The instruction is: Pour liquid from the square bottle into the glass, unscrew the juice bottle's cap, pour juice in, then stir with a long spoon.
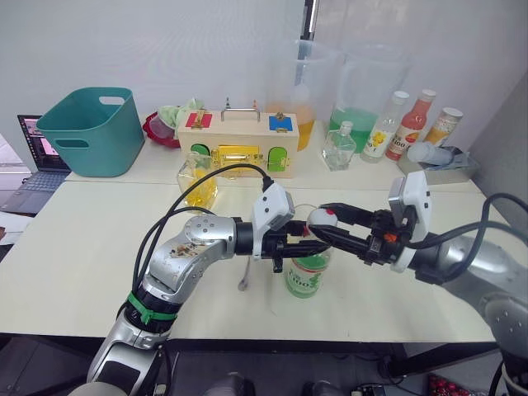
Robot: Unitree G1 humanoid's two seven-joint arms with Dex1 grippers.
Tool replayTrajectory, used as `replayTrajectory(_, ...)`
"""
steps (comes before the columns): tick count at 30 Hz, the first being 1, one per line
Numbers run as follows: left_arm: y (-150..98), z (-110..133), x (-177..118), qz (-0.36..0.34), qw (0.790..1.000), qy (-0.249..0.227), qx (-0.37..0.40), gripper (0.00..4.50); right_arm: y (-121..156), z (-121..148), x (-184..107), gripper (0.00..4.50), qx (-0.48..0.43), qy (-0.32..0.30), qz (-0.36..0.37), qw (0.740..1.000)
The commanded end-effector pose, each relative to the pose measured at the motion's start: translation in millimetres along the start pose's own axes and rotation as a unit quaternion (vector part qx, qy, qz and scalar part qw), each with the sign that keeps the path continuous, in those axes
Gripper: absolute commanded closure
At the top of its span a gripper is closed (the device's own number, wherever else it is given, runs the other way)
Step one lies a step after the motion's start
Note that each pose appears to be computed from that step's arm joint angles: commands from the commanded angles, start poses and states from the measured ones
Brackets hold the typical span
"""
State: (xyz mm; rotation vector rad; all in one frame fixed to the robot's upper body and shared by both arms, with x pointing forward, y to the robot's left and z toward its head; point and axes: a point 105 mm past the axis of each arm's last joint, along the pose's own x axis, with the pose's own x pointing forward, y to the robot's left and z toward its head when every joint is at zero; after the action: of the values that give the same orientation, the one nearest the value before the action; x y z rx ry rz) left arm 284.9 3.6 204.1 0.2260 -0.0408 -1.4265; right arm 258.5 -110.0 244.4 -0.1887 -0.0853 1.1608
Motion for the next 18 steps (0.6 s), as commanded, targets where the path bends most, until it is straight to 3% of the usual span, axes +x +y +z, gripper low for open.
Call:
replayTrajectory(1,-7,-4,2,-0.01,1.0,0.014,-0.002,3.16,17,-4,6,2.83,-0.025,0.012,0.135,0.99)
replayTrajectory(8,-14,-4,-9,-0.017,0.999,0.035,0.004,3.16,-6,-13,4,2.83,-0.07,0.056,0.337,0.937)
replayTrajectory(15,-15,-3,-16,-0.015,0.999,0.045,0.005,3.16,-24,1,19,2.83,-0.077,0.068,0.364,0.926)
replayTrajectory(18,-16,-4,-14,-0.013,0.999,0.042,0.002,3.16,-28,12,17,1.44,-0.061,0.061,0.36,0.929)
